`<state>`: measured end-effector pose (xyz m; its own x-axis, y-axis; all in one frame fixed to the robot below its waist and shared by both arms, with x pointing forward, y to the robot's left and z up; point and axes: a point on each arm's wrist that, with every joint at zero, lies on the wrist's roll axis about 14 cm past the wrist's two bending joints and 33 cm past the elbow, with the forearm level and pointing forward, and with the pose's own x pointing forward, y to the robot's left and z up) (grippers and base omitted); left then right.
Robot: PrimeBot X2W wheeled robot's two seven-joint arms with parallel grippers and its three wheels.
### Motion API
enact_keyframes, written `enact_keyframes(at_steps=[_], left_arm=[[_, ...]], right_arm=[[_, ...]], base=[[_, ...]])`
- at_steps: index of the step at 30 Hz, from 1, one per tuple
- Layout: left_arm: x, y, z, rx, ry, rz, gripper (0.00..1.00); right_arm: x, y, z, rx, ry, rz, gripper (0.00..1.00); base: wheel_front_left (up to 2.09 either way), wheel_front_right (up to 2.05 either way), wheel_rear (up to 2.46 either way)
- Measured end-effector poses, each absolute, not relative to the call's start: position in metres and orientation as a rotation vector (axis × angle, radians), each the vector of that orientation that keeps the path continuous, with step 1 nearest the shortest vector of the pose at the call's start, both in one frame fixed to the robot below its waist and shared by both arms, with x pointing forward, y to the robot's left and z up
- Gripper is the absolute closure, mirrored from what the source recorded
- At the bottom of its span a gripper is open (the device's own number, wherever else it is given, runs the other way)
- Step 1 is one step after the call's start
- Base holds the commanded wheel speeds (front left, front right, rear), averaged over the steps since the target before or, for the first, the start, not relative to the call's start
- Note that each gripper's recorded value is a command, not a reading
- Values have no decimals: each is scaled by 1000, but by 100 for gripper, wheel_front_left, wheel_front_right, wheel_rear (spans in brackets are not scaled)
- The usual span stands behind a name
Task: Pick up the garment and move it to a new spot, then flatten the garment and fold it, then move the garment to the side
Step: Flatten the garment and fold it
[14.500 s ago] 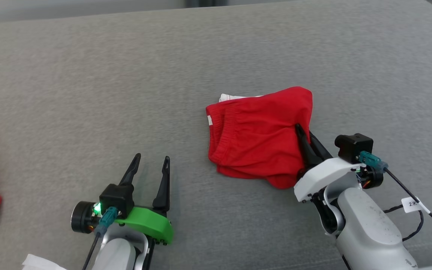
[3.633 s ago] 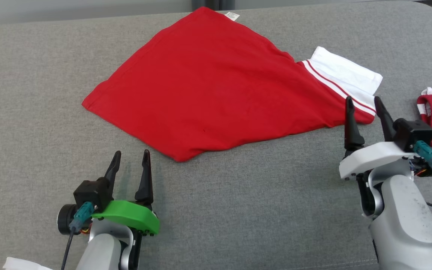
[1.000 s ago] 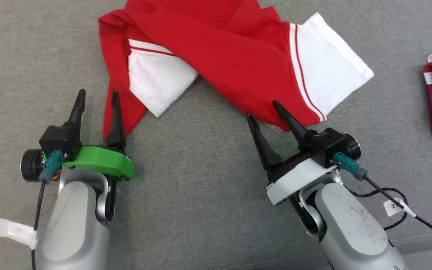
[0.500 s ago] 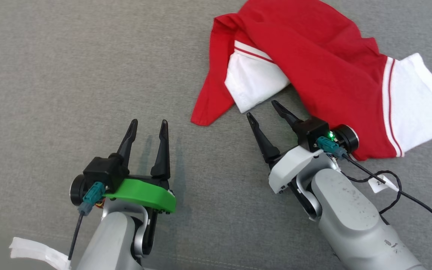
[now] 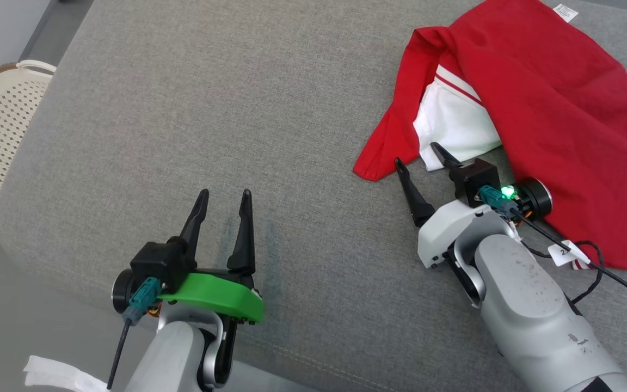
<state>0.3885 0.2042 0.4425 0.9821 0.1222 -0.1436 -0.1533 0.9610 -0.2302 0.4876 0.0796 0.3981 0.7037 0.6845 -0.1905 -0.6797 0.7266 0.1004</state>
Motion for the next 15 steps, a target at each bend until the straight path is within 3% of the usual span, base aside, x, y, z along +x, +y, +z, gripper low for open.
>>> enact_keyframes(at_steps=[15], left_arm=[[404,180,437,-266,141,65,0]], right_arm=[[496,43,386,-53,228,678,0]], base=[[0,0,0]])
